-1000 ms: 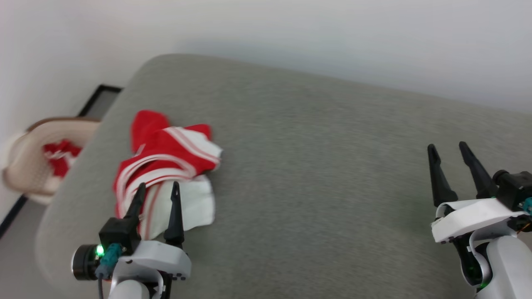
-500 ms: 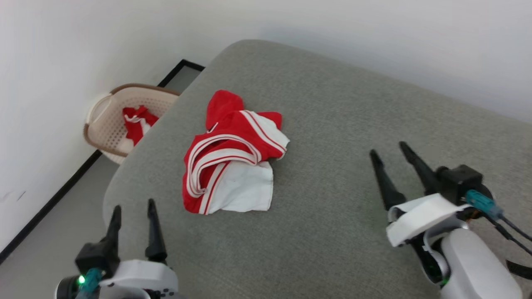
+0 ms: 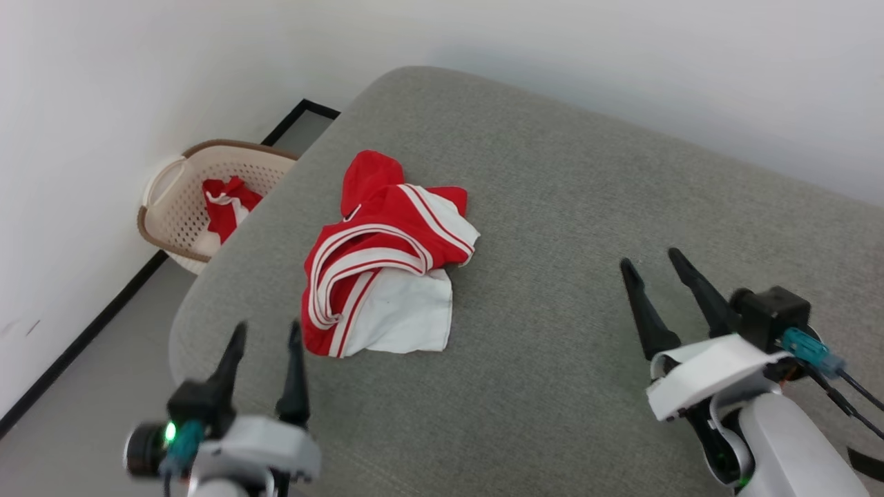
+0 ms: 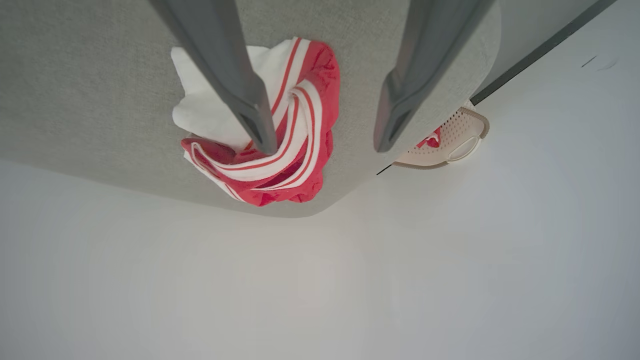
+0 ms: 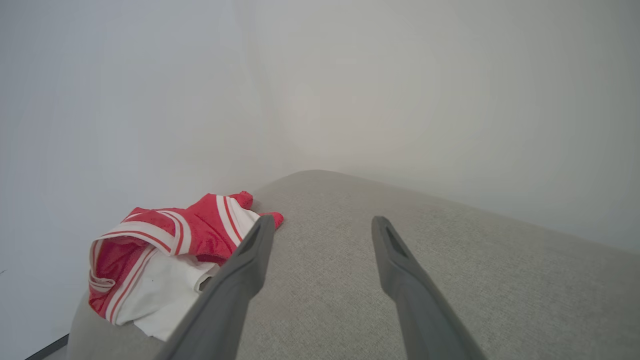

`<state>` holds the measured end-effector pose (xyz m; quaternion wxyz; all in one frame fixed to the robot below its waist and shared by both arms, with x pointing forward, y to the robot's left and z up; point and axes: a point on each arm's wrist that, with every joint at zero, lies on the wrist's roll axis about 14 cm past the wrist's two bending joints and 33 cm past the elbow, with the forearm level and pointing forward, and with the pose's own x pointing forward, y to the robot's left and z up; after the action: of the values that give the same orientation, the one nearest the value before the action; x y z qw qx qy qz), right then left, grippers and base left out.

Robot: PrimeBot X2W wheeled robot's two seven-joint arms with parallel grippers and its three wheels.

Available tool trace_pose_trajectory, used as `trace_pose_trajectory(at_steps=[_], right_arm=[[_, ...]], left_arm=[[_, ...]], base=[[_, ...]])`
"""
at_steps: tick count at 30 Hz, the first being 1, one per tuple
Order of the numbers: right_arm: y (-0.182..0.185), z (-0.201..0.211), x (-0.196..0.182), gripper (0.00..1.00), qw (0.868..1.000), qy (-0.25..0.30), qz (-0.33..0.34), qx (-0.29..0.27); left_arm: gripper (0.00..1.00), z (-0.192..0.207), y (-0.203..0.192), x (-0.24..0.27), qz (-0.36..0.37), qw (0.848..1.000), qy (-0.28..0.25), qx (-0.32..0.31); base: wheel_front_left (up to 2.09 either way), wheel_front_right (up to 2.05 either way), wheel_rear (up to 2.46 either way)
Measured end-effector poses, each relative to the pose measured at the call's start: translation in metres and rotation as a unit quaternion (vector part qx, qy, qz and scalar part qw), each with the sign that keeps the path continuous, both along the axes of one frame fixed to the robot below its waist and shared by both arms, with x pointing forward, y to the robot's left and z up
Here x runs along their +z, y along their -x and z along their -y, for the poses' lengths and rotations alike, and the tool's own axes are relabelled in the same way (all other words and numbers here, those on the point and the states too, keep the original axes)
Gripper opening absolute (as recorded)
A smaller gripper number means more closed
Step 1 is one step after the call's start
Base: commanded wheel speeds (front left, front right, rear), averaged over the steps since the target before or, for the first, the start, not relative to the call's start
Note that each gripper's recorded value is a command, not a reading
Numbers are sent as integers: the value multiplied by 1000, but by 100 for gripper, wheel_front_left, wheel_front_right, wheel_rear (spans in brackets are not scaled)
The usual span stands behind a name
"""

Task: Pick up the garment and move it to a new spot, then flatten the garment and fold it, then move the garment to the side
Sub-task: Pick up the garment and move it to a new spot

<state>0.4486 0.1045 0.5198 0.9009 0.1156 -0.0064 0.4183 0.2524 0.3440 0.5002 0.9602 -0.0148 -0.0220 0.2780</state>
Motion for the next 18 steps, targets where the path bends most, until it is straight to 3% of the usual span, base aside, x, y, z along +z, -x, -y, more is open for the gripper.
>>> trace_pose_trajectory(at_steps=[7,12,18], right_arm=[[-2,21,0,100,1000,-1,3,-27],[-12,49,-8,100,998,3,-2,-60],[-28,81,-17,100,995,-2,-13,-103]], left_arm=[[100,-13,-49,10,-28,996,-35,-72],[100,-15,-85,-34,-172,978,20,-114],[100,-9,-123,-57,-259,948,115,-146]], base=[[0,0,0],[0,0,0],[0,0,0]])
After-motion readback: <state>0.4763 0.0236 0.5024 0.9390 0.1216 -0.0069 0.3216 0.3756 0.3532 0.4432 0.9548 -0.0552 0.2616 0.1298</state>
